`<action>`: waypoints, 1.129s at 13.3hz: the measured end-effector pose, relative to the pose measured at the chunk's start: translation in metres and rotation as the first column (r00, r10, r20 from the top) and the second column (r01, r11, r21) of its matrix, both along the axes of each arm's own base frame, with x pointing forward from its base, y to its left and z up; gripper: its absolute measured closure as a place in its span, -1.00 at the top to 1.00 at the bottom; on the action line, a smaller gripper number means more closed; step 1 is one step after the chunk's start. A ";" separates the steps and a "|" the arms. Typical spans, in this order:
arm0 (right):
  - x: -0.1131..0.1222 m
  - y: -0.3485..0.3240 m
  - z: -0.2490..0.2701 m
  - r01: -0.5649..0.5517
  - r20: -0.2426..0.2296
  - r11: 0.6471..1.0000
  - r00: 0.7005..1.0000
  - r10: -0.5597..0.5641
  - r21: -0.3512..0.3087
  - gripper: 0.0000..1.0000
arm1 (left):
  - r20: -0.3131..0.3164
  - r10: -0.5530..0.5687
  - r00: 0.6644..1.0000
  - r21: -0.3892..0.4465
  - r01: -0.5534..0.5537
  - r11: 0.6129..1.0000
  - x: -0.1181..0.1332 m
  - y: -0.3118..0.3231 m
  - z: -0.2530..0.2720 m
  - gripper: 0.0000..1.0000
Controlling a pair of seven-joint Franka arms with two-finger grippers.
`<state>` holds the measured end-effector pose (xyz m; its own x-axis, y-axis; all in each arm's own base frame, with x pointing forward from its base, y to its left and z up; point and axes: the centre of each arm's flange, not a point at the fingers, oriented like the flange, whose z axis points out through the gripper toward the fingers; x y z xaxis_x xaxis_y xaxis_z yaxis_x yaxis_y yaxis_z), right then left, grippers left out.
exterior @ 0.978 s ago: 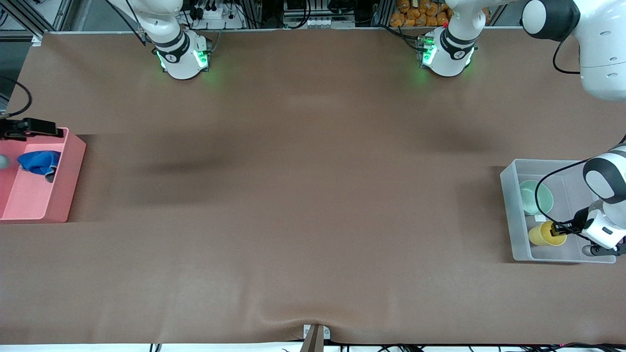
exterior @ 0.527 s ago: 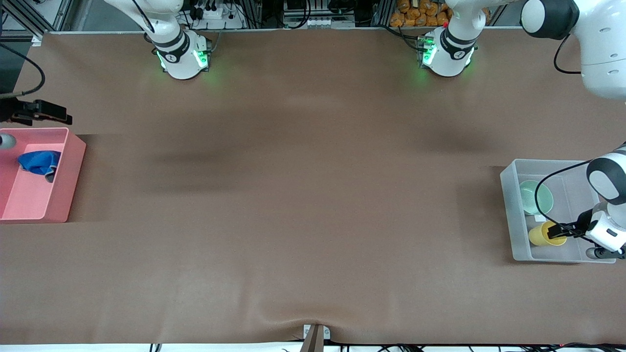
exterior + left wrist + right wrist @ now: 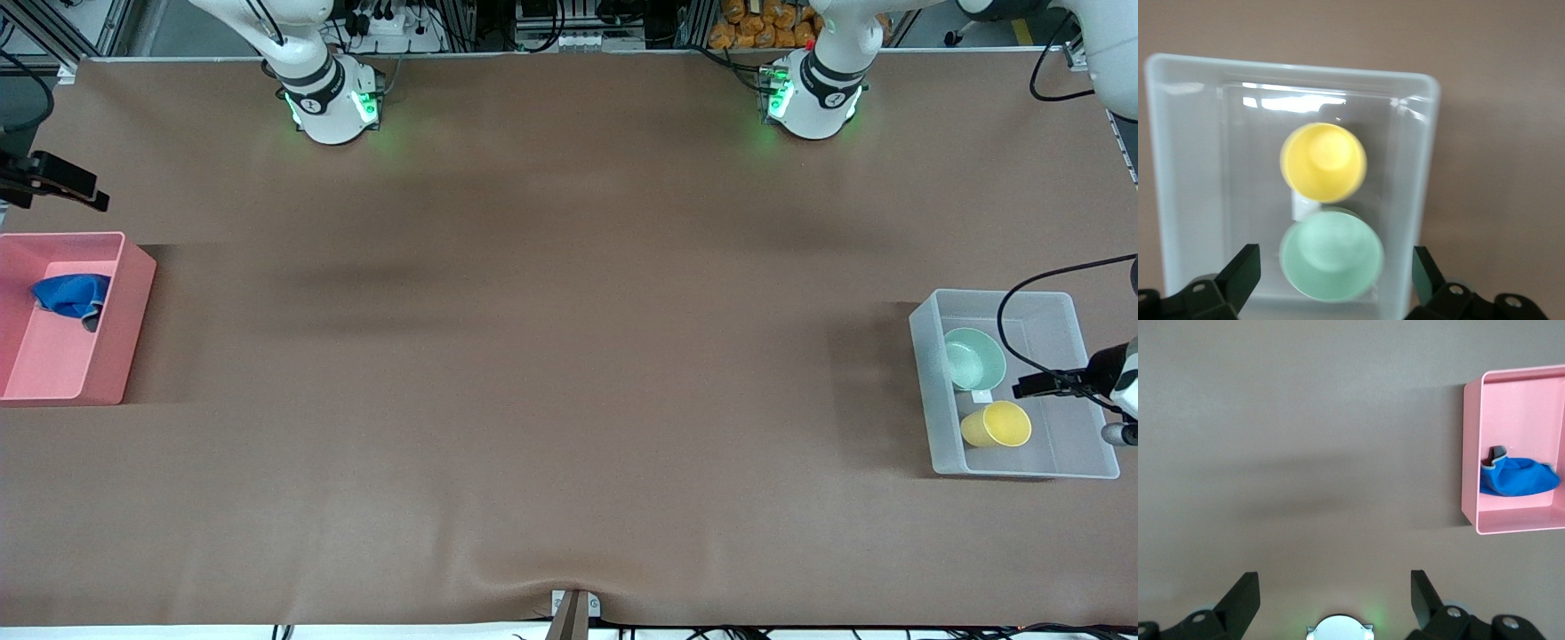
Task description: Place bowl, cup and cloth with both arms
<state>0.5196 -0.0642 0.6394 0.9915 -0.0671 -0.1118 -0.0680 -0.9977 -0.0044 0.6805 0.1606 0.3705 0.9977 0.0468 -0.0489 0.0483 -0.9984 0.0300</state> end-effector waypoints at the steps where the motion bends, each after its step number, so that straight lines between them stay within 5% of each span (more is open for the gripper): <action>1: 0.000 0.003 0.004 0.031 0.004 1.000 1.000 -0.031 -0.004 1.00 | -0.014 0.048 0.999 0.006 -0.048 0.999 0.001 -0.020 0.006 1.00; 4: -0.002 0.013 0.007 0.111 -0.010 0.994 0.994 -0.111 -0.014 1.00 | -0.050 0.156 0.986 0.064 -0.153 0.986 -0.001 -0.065 0.026 1.00; 8: -0.003 0.016 0.013 0.056 -0.007 0.998 0.998 -0.056 -0.008 1.00 | -0.085 0.128 0.988 0.040 -0.125 0.991 -0.025 -0.087 0.088 1.00; 15: -0.005 0.016 0.013 0.012 -0.016 1.000 1.000 -0.012 -0.002 1.00 | -0.029 -0.042 0.999 -0.003 0.042 0.999 -0.129 -0.152 0.212 1.00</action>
<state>0.5151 -0.0487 0.6524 0.9887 -0.0789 -0.1277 -0.0798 -0.9968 -0.0016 0.5515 0.0082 0.5828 0.9969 0.0048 -0.0782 0.0073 -0.9995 0.0314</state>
